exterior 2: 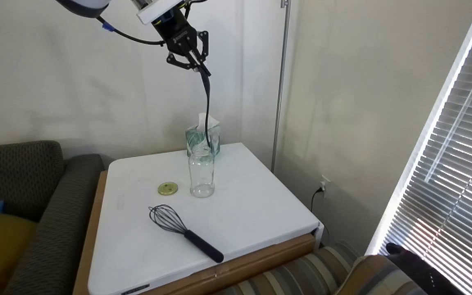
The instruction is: Remove the spatula from the bottle and put it on the table
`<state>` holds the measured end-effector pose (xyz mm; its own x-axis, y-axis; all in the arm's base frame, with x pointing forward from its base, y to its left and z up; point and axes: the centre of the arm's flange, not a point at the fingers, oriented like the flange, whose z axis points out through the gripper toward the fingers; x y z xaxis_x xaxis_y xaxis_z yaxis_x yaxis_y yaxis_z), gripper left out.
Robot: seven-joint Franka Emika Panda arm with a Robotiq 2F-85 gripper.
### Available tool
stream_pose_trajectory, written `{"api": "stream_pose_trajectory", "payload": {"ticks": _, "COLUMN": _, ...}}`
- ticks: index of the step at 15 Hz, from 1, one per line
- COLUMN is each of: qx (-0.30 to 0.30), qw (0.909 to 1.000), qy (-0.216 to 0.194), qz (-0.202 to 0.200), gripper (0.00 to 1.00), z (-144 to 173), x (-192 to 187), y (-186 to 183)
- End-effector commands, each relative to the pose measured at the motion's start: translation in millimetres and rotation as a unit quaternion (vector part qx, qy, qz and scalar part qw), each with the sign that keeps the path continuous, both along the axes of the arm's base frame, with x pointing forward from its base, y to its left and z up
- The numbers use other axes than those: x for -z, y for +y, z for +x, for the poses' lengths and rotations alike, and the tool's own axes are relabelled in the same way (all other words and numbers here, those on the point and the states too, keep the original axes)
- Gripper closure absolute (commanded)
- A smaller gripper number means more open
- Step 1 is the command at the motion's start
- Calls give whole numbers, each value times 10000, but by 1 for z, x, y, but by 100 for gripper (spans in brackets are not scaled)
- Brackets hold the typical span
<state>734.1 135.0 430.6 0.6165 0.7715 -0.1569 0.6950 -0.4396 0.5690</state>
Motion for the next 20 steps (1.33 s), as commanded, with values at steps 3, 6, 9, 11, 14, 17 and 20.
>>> {"api": "stream_pose_trajectory", "payload": {"ticks": 3, "qx": 168, "qw": 9989, "qy": -365, "qz": -225, "gripper": 98, "z": -22, "x": -23, "y": -18}}
{"api": "stream_pose_trajectory", "payload": {"ticks": 6, "qx": 280, "qw": 9971, "qy": -389, "qz": -583, "gripper": 98, "z": -33, "x": -39, "y": -23}}
{"api": "stream_pose_trajectory", "payload": {"ticks": 9, "qx": 449, "qw": 9913, "qy": -392, "qz": -1169, "gripper": 98, "z": -51, "x": -44, "y": -29}}
{"api": "stream_pose_trajectory", "payload": {"ticks": 11, "qx": 768, "qw": 9816, "qy": -474, "qz": -1680, "gripper": 98, "z": -64, "x": -39, "y": -36}}
{"api": "stream_pose_trajectory", "payload": {"ticks": 14, "qx": 1192, "qw": 9720, "qy": -95, "qz": -2022, "gripper": 98, "z": -78, "x": -24, "y": -53}}
{"api": "stream_pose_trajectory", "payload": {"ticks": 17, "qx": 1366, "qw": 9746, "qy": 809, "qz": -1578, "gripper": 98, "z": -93, "x": -11, "y": -79}}
{"api": "stream_pose_trajectory", "payload": {"ticks": 20, "qx": 1291, "qw": 9777, "qy": 1371, "qz": -927, "gripper": 98, "z": -100, "x": -5, "y": -105}}
